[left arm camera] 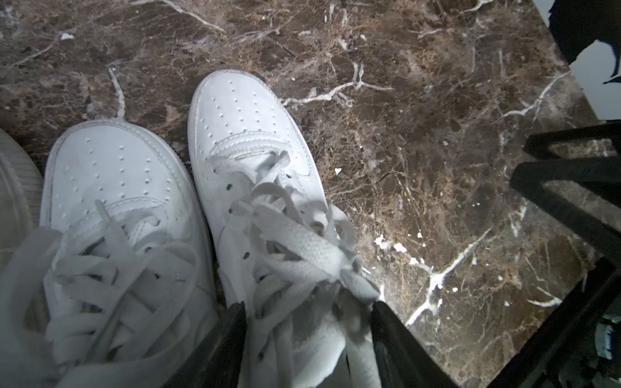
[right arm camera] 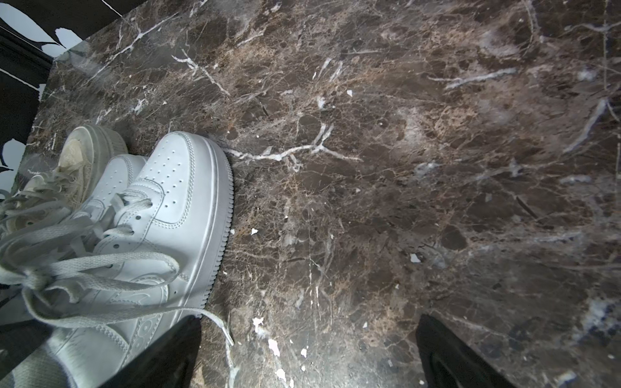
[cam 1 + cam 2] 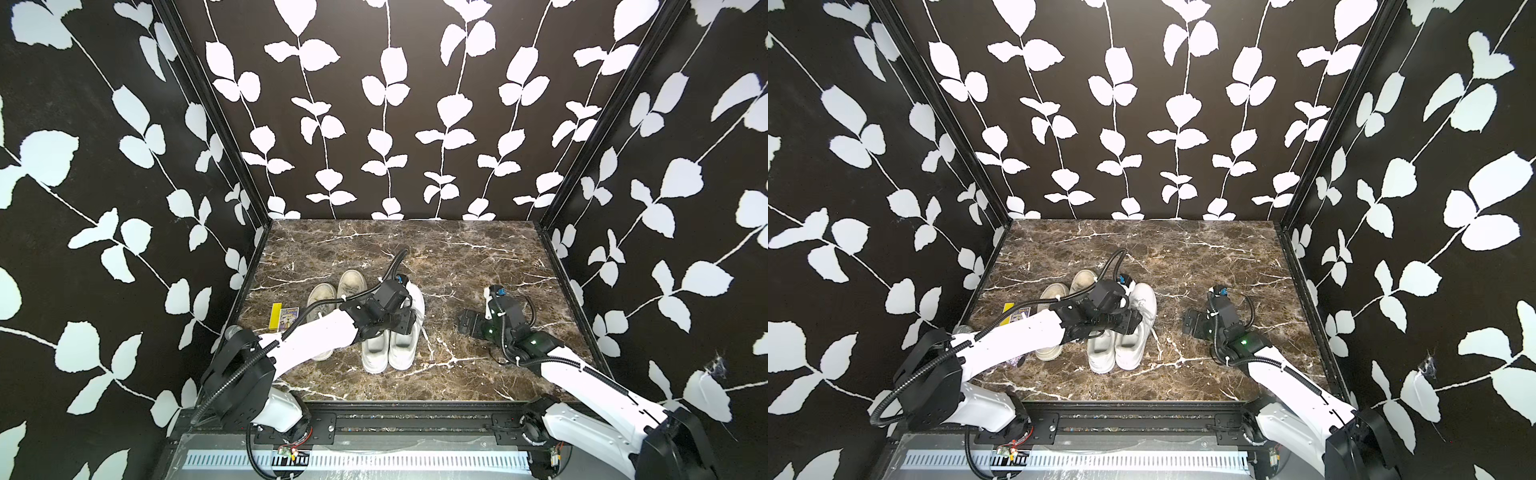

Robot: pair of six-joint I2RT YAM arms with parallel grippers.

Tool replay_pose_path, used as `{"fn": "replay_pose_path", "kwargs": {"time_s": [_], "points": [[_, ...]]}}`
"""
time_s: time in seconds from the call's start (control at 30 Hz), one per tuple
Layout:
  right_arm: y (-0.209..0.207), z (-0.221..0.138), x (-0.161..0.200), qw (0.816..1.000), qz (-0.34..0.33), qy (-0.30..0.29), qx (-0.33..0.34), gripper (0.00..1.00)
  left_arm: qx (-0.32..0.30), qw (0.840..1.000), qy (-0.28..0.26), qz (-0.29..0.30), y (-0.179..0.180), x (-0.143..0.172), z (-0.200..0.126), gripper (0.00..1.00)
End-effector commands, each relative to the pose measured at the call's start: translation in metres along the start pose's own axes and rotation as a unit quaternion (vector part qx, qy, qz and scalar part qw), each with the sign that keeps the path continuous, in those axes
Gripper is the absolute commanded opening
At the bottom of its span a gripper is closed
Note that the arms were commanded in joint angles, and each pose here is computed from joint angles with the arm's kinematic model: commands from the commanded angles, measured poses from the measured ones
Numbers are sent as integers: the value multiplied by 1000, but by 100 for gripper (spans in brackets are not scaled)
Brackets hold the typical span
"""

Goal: Remove the insole from the shoe
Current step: Move the shoe to the center of the board.

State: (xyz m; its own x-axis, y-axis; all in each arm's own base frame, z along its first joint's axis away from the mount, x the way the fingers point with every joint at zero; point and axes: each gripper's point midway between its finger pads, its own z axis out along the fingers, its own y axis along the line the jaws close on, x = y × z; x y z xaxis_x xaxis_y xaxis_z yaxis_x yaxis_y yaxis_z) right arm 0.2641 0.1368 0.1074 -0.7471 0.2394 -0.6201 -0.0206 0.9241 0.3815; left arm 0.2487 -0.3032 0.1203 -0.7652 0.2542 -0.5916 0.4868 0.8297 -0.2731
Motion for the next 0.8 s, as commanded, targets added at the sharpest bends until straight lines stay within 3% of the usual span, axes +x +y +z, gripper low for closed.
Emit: {"fn": "replay_pose_path", "kwargs": {"time_s": [0.0, 0.4, 0.77], "points": [[6, -4, -12, 1000, 7, -19, -1, 99, 3, 1000, 7, -7, -7, -3, 4, 60], [-9, -4, -10, 999, -1, -20, 36, 99, 50, 999, -9, 0, -42, -41, 46, 49], [-8, -9, -15, 999, -17, -30, 36, 99, 100, 994, -33, 38, -87, -96, 70, 51]]}}
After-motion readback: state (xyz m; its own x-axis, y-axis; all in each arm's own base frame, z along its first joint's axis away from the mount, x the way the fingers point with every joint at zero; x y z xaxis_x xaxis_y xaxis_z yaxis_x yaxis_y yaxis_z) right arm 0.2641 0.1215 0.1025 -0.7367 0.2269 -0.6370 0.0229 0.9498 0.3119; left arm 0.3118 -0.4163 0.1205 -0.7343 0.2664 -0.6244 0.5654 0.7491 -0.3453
